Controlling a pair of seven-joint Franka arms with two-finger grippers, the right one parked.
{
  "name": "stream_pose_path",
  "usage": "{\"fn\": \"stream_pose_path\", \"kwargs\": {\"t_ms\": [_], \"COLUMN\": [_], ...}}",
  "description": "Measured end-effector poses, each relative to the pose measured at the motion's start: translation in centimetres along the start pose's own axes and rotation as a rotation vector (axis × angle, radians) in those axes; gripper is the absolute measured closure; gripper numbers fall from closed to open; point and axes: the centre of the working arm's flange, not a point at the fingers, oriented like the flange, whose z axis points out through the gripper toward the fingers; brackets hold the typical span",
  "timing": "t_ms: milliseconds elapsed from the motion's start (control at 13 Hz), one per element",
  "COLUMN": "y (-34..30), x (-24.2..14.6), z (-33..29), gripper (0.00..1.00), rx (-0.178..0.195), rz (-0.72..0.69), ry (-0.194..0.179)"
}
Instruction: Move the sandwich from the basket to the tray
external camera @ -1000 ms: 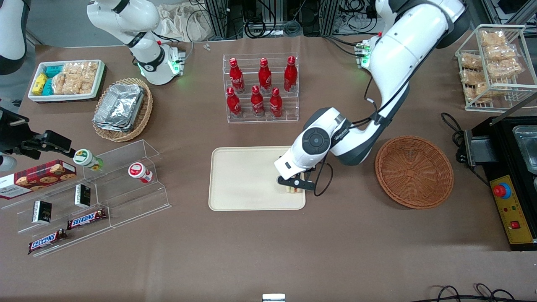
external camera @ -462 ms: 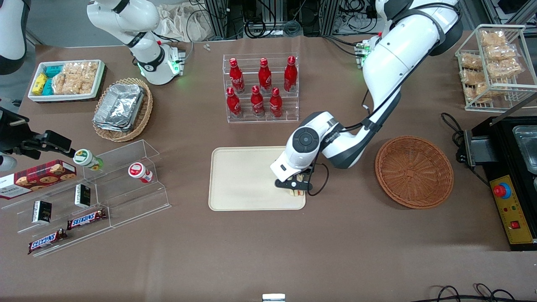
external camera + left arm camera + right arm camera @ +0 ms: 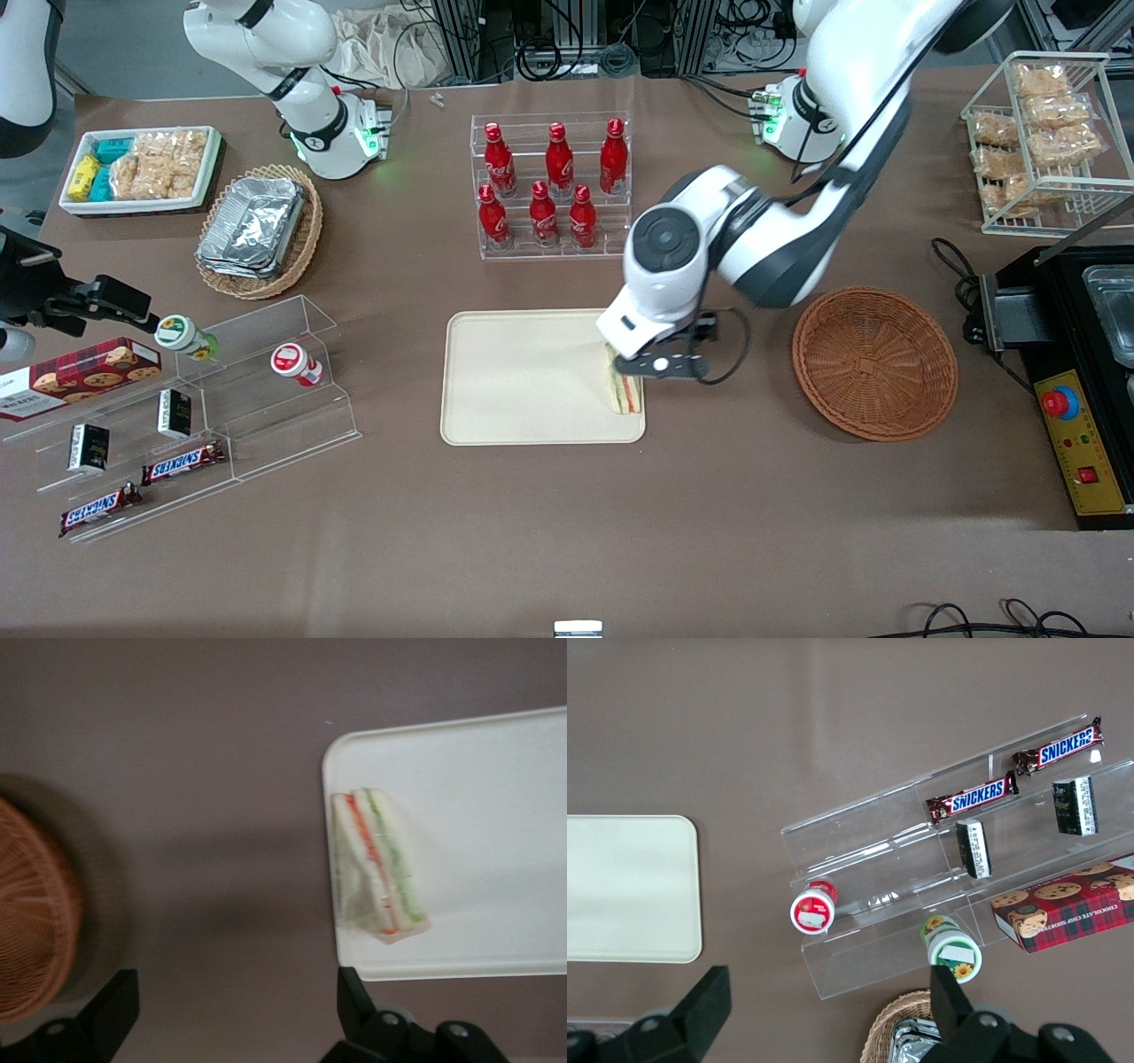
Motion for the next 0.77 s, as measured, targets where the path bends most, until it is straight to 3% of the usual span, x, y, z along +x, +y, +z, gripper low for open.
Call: {"fn": "stream_pose_path", "kwargs": {"t_ms": [385, 538, 769], "y": [-14.6, -21.6, -28.8], "x": [0.9, 0.7, 0.5], "z": [-5.9, -7.4, -8.4], "gripper": [0.01, 0.00, 0.00], "rx": [0.030, 0.045, 0.036], "rz": [0.048, 0.005, -0.023], "ry": [-0.079, -0.121, -0.162]}}
